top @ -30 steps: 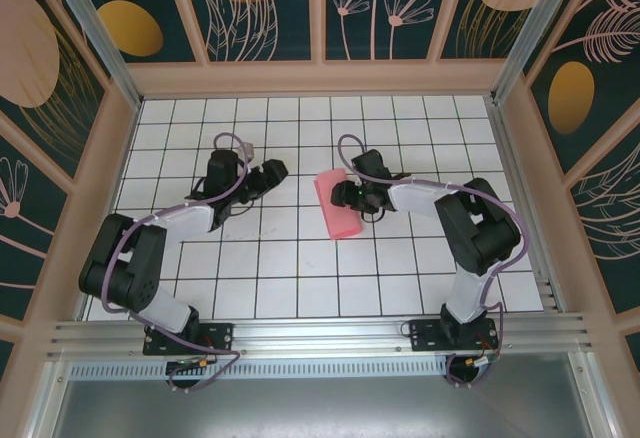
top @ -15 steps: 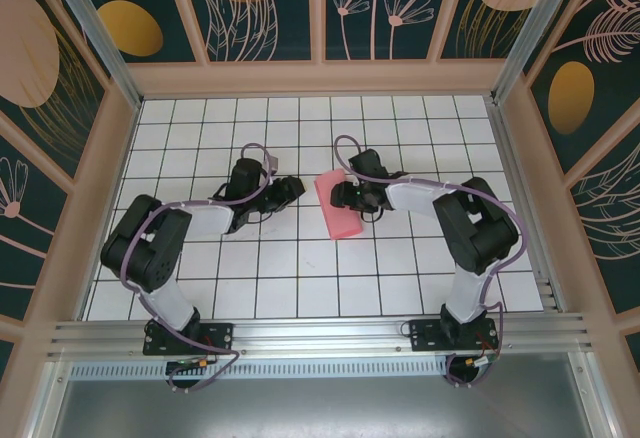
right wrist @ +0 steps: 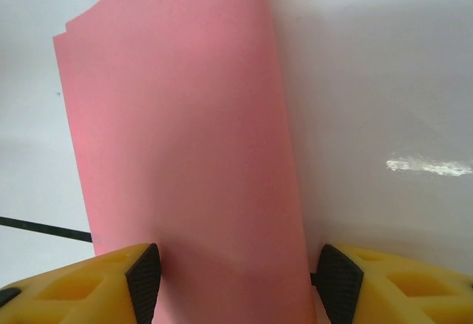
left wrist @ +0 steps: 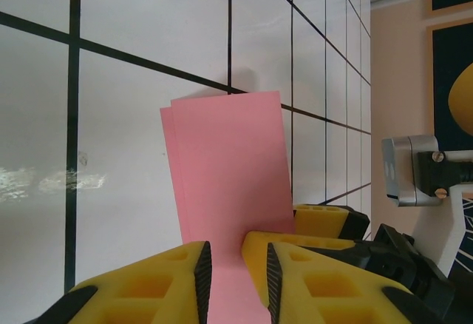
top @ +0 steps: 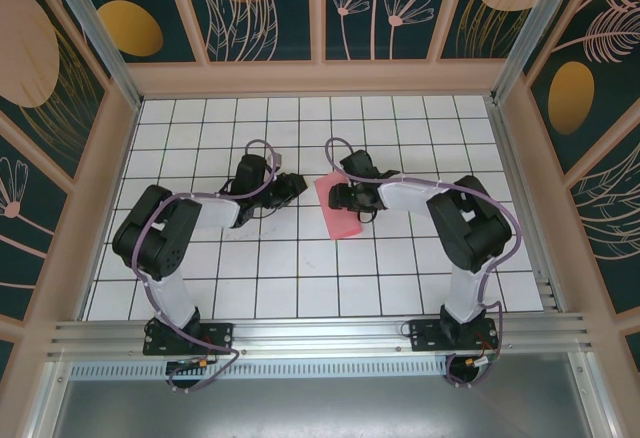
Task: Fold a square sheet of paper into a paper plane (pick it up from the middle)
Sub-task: Fold the square sheet of paper in half at the center of the table.
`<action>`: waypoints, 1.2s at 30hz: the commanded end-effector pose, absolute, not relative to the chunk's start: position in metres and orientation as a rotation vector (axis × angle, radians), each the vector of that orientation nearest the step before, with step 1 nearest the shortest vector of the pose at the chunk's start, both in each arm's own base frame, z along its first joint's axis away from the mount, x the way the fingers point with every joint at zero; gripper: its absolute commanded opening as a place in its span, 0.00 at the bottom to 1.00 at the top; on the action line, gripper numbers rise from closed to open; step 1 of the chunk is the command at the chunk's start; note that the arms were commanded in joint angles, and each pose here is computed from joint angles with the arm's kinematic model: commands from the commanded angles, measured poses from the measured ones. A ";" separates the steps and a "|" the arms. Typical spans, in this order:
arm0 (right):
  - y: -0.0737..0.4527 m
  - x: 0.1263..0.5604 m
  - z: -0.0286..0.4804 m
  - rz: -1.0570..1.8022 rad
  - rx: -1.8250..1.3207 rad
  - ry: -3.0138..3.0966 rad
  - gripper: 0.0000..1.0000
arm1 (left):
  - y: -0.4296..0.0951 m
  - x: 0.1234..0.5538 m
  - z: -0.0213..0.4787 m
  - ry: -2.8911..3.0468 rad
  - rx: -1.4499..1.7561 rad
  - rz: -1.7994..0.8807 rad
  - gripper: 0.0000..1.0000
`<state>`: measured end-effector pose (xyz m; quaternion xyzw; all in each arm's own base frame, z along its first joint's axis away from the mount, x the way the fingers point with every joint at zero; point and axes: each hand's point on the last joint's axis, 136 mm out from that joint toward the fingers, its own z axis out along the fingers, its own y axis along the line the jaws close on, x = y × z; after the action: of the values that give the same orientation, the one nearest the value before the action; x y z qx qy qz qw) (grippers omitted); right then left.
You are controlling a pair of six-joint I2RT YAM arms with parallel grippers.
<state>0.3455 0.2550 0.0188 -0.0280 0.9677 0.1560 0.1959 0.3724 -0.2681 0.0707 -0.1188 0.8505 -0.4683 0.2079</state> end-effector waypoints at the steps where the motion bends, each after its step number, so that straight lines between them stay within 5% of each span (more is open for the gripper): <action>1: 0.249 0.321 -0.037 0.334 -0.149 2.842 0.64 | -0.277 0.378 0.076 2.343 -0.283 -1.328 0.28; 36: 0.247 0.304 -0.075 0.258 -0.263 2.924 0.67 | -0.291 0.386 0.059 2.413 -0.237 -1.323 0.20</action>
<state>0.3443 0.2549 0.0074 -0.0657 0.9719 0.1024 0.2016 0.3867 -0.2825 0.0581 -0.1032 0.8570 -0.4660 0.1944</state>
